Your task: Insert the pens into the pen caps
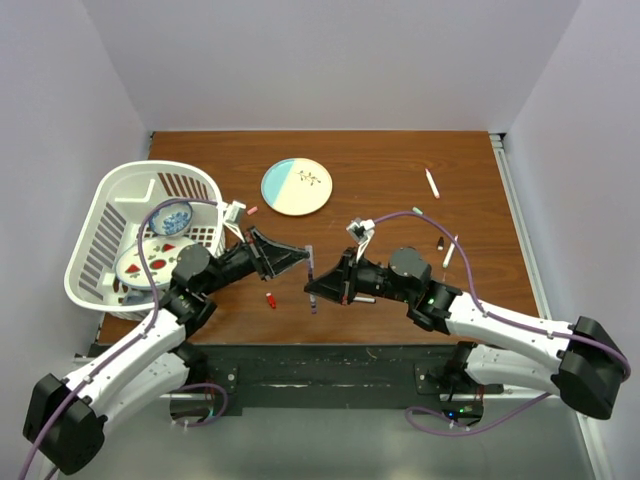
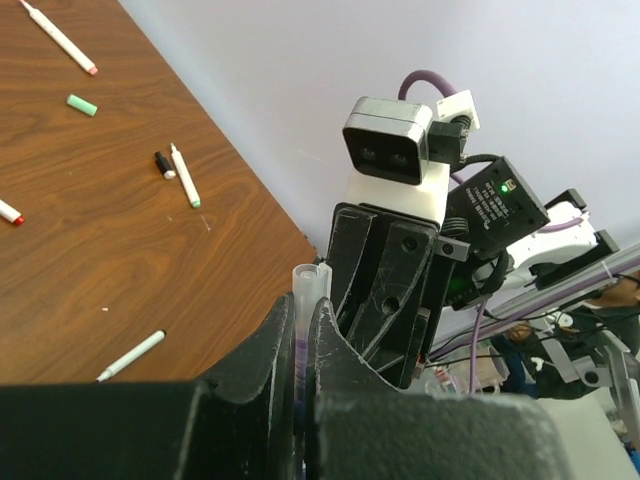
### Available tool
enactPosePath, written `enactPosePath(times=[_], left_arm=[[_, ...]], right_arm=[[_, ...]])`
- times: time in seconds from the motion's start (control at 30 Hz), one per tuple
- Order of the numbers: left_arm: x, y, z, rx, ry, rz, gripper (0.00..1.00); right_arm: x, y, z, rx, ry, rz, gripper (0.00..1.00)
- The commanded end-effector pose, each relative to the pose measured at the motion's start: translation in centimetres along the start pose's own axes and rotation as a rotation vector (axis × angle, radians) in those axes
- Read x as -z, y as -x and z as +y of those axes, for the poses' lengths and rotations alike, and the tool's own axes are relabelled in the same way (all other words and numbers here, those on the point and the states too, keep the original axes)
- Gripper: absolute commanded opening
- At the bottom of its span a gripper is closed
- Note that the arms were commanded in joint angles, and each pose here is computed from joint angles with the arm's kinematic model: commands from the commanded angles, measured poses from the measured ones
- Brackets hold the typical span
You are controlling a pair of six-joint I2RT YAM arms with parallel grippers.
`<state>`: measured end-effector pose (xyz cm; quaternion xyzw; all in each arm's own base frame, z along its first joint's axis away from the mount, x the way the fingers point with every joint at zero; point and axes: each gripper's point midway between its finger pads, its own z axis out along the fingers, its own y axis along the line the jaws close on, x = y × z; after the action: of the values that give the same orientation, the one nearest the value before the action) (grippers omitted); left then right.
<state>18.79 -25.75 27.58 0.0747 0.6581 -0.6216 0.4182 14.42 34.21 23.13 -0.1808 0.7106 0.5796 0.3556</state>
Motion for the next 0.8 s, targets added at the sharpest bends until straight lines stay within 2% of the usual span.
enactPosePath(times=[0.0,0.03,0.07,0.13,0.17,0.27,0.4,0.53,0.77], left_arm=[[0.3,-1.2,-2.2,-0.047,-0.07,0.068,0.0],[0.3,-1.1,-2.4,-0.049,-0.072,0.067,0.01],[0.3,-0.9,-2.5,-0.054,-0.072,0.063,0.16],[0.3,-0.4,-2.9,-0.07,-0.066,0.056,0.34],[0.3,0.0,-3.1,-0.077,-0.062,0.043,0.51],[0.2,0.9,-3.6,-0.102,-0.058,0.02,0.63],[-0.3,2.4,-4.8,-0.153,-0.067,-0.006,0.65],[-1.0,3.2,-4.2,-0.177,-0.02,0.001,0.65],[-1.4,2.8,-4.1,-0.175,-0.034,0.023,0.56]], right_arm=[[0.0,4.2,2.6,0.071,0.037,-0.122,0.0],[0.0,4.1,2.6,0.073,0.04,-0.119,0.0],[0.1,4.0,2.7,0.076,0.043,-0.116,0.0],[0.3,3.8,2.7,0.075,0.05,-0.11,0.0],[0.3,3.6,2.9,0.074,0.059,-0.101,0.0],[0.5,3.1,3.1,0.07,0.076,-0.081,0.0],[0.6,2.6,3.4,0.056,0.094,-0.067,0.0],[0.6,2.4,3.7,0.053,0.106,-0.06,0.0],[0.8,2.4,4.1,0.045,0.114,-0.062,0.0]])
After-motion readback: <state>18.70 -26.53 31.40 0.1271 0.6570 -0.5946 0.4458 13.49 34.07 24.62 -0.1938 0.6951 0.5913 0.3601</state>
